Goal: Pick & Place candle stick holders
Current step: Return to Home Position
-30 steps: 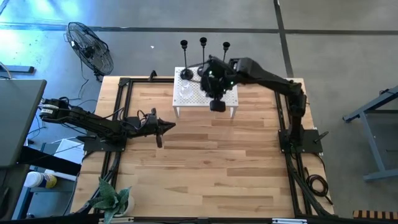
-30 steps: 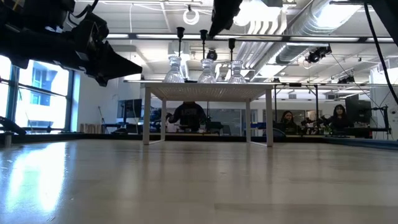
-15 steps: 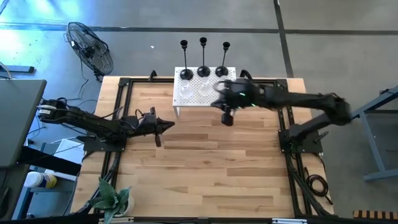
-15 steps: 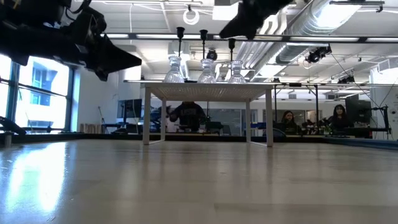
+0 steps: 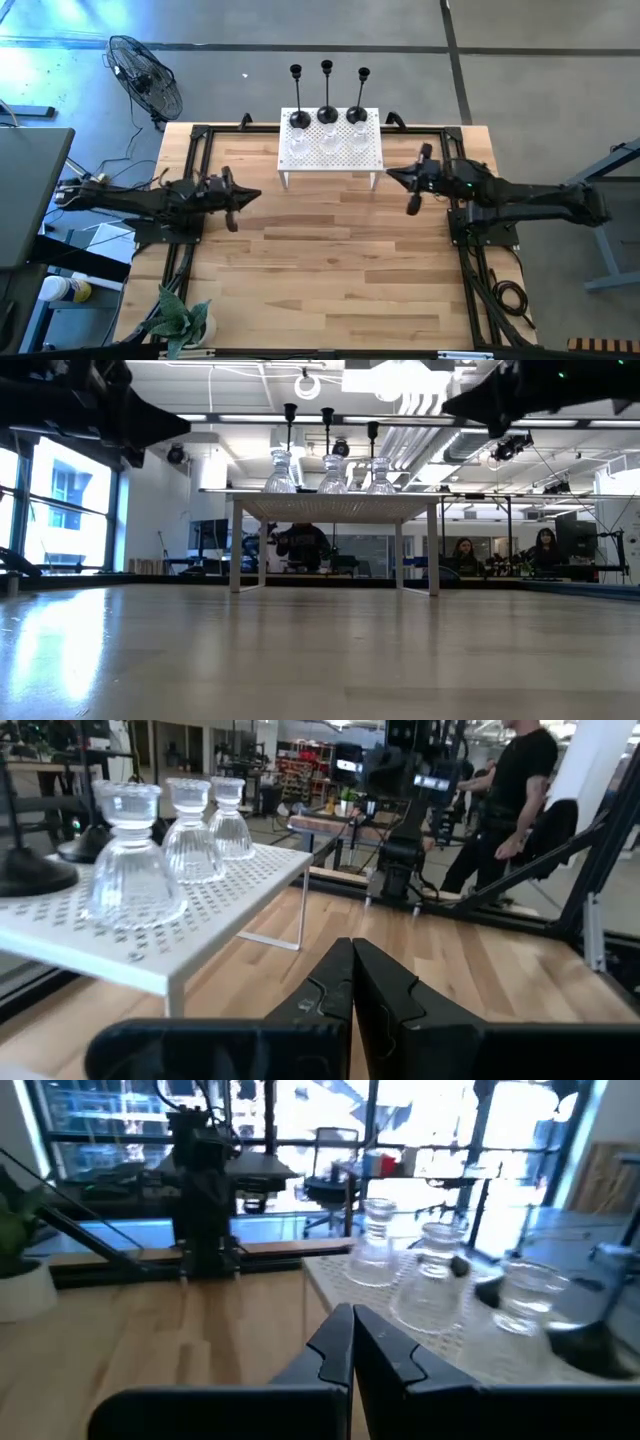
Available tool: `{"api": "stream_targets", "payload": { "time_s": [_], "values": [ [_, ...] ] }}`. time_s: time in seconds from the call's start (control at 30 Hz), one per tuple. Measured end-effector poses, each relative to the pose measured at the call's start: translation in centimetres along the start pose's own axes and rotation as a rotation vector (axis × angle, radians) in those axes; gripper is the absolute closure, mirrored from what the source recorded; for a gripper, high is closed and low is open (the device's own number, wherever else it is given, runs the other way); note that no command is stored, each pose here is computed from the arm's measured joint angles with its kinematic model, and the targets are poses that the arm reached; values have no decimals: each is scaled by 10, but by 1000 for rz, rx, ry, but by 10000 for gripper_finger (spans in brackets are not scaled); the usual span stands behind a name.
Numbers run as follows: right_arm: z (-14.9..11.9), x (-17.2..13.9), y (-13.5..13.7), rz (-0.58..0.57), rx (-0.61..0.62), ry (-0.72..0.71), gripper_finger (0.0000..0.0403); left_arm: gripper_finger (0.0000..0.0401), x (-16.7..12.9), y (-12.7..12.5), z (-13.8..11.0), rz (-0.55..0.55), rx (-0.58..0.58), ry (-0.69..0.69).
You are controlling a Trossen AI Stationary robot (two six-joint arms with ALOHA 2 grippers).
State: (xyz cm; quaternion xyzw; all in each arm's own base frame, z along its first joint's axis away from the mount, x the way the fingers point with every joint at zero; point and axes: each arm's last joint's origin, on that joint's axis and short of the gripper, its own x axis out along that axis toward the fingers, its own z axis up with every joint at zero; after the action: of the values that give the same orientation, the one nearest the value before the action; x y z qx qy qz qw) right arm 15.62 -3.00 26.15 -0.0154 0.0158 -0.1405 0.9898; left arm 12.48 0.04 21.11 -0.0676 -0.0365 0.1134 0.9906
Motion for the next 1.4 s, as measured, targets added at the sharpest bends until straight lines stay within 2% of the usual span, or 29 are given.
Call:
{"api": "stream_targets", "payload": {
  "time_s": [0.17,0.33,0.7,0.87,1.0,1.17,1.23,1.33,1.4],
  "values": [
    [-17,-24,-3,-38,-30,-55,403,401,-23,7,3,-3,-40,-14],
    [-26,-39,-4,38,-34,-112,403,401,-39,12,1,-4,-43,-19],
    [-59,-50,-19,67,25,-86,403,401,-35,19,-1,10,-22,35],
    [-75,-51,-25,36,59,-73,403,401,-29,26,-14,-40,-23,9],
    [-86,-53,-28,17,71,-78,403,401,-25,36,-31,15,-50,20],
    [-96,-57,-31,-26,104,-35,403,401,-27,38,-29,20,-59,-25],
    [-95,-59,-32,-47,93,-59,403,401,-27,38,-29,24,-12,-24],
    [-93,-61,-34,-115,67,-79,403,401,-27,42,-33,143,29,5],
    [-94,-62,-36,-180,67,-72,403,401,-27,43,-32,174,26,-15]
  ]
}}
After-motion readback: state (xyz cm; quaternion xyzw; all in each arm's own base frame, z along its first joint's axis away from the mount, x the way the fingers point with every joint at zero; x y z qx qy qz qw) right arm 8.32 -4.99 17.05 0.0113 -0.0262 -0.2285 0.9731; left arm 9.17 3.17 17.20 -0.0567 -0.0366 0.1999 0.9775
